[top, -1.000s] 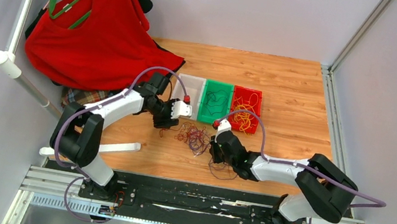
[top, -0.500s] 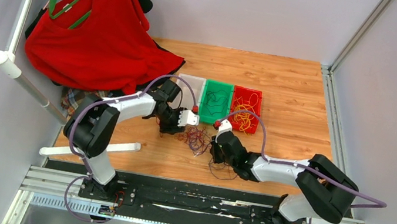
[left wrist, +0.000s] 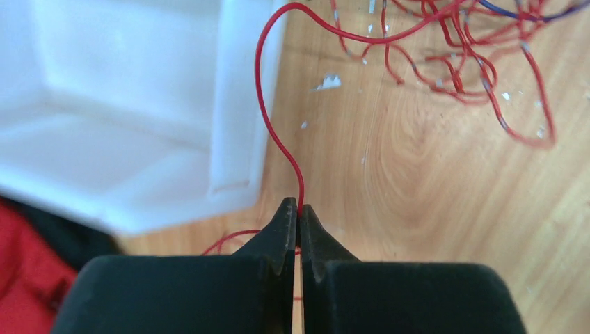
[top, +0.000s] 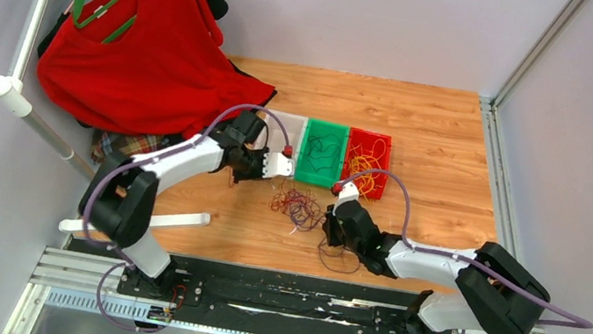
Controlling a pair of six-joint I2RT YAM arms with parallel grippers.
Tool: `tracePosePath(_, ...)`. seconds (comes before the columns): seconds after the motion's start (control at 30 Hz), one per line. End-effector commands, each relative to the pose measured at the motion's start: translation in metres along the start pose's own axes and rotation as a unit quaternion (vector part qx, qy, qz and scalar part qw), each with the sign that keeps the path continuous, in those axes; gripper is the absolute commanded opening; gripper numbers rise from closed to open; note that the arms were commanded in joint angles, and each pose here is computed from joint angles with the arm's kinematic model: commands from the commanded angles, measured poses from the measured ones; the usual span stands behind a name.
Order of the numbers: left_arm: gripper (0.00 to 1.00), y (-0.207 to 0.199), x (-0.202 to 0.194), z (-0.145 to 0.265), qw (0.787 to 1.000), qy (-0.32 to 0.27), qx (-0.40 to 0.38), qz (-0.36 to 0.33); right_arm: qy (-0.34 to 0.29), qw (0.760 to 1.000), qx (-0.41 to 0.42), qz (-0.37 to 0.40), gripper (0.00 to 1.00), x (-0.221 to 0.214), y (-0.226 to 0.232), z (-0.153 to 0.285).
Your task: Untangle the cables
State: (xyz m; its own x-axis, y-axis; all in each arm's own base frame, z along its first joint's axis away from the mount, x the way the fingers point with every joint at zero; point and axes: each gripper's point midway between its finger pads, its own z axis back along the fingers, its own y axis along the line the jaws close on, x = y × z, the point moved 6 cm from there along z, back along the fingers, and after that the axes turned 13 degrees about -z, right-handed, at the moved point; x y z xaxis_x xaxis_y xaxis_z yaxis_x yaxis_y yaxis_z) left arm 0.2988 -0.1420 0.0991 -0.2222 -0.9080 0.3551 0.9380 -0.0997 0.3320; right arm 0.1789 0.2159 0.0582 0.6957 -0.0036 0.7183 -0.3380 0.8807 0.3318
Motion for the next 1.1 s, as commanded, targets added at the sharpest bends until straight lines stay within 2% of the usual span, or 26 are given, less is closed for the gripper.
tracePosePath(0.0,0.01,0.011,0.018,0.067,0.998,-0.012,0.054,-0.002,-0.012,1.0,-0.017,-0.015,0.01,0.001,-0.012,0.005)
tracePosePath(0.13,0.01,0.017,0.033,0.125,0.995,-0.014,0.098,-0.007,-0.015,0.999,-0.026,-0.017,0.01,0.0,-0.016,0.009)
tracePosePath(0.23,0.0,0.024,0.043,0.175,0.987,-0.017,0.161,-0.017,-0.017,0.999,-0.036,-0.021,0.01,-0.003,-0.021,0.011)
tracePosePath(0.37,0.0,0.04,0.064,0.249,0.96,-0.038,0.276,-0.024,-0.013,0.999,-0.048,-0.023,0.01,-0.01,-0.028,0.014)
tracePosePath(0.47,0.01,0.046,0.082,0.297,0.937,-0.081,0.339,-0.013,-0.022,0.998,-0.049,-0.025,0.01,-0.005,-0.028,0.02)
tracePosePath(0.5,0.01,0.046,0.089,0.31,0.931,-0.101,0.351,-0.011,-0.031,0.998,-0.045,-0.024,0.02,0.002,-0.025,0.024)
tracePosePath(0.53,0.01,0.045,0.096,0.321,0.925,-0.122,0.359,-0.007,-0.043,0.998,-0.038,-0.024,0.09,0.01,-0.021,0.029)
tracePosePath(0.67,0.0,0.032,0.119,0.342,0.915,-0.205,0.347,-0.006,-0.122,0.992,0.02,-0.017,0.47,0.063,0.011,0.061)
tracePosePath(0.73,0.0,0.025,0.125,0.344,0.914,-0.227,0.335,-0.005,-0.153,0.987,0.053,-0.006,0.57,0.091,0.032,0.078)
tracePosePath(0.87,0.0,0.017,0.13,0.344,0.916,-0.247,0.316,-0.003,-0.197,0.972,0.119,0.038,0.61,0.133,0.084,0.109)
tracePosePath(1.07,0.01,0.015,0.131,0.348,0.916,-0.249,0.316,-0.005,-0.21,0.949,0.215,0.098,0.63,0.154,0.158,0.12)
